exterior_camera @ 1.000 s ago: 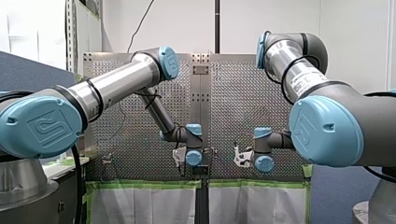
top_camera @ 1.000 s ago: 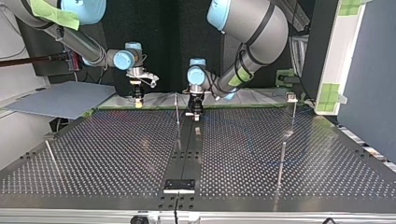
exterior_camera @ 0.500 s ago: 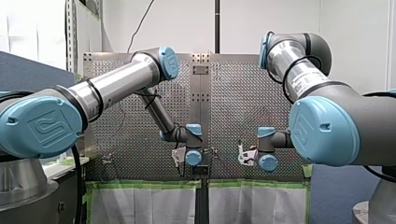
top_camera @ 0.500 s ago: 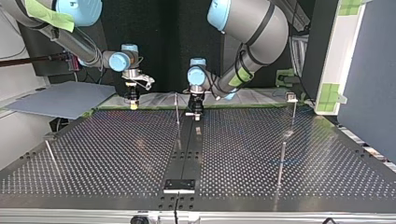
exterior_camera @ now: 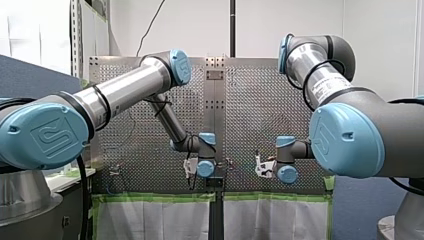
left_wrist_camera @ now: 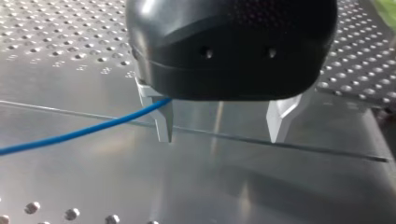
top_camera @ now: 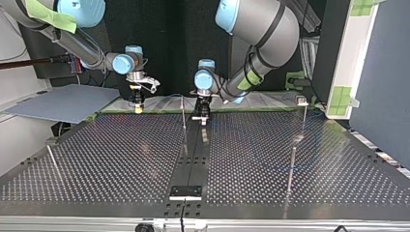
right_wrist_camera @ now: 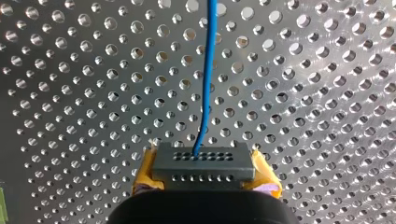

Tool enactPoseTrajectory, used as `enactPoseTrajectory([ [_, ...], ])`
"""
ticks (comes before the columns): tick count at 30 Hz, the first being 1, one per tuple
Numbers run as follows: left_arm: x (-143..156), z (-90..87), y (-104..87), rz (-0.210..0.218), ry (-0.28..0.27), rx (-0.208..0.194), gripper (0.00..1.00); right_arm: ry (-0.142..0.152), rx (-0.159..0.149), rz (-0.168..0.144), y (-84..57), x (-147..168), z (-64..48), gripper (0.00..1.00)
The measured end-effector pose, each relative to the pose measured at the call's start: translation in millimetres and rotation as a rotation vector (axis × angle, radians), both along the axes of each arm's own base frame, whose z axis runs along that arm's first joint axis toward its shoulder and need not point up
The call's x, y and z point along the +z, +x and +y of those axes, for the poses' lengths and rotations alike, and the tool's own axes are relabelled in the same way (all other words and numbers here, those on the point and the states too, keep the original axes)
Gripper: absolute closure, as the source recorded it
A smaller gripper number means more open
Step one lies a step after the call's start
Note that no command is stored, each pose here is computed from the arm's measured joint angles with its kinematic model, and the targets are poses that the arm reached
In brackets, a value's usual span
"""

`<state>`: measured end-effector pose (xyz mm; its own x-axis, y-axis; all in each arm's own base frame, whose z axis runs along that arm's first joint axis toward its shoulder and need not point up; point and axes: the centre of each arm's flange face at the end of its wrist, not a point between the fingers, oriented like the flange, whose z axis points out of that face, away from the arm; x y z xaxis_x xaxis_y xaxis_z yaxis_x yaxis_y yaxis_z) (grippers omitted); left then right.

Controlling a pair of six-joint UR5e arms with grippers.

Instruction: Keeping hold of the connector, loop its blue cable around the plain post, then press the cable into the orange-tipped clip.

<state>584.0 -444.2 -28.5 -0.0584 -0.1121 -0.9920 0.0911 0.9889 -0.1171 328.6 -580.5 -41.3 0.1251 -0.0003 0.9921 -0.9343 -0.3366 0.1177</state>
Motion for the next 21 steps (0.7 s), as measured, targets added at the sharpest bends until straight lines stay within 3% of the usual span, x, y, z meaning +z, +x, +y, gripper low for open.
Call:
enactPoseTrajectory([
  [9,5,1.1,-22.1,0.061,0.125,0.043,0.0,0.006,0.002,0.002,0.0,-1,0.7,1.0],
  [21,46,-9.6,-63.9,0.036,0.153,-0.007,0.0,0.009,0.003,0.003,-0.1,-1,1.1,1.0],
])
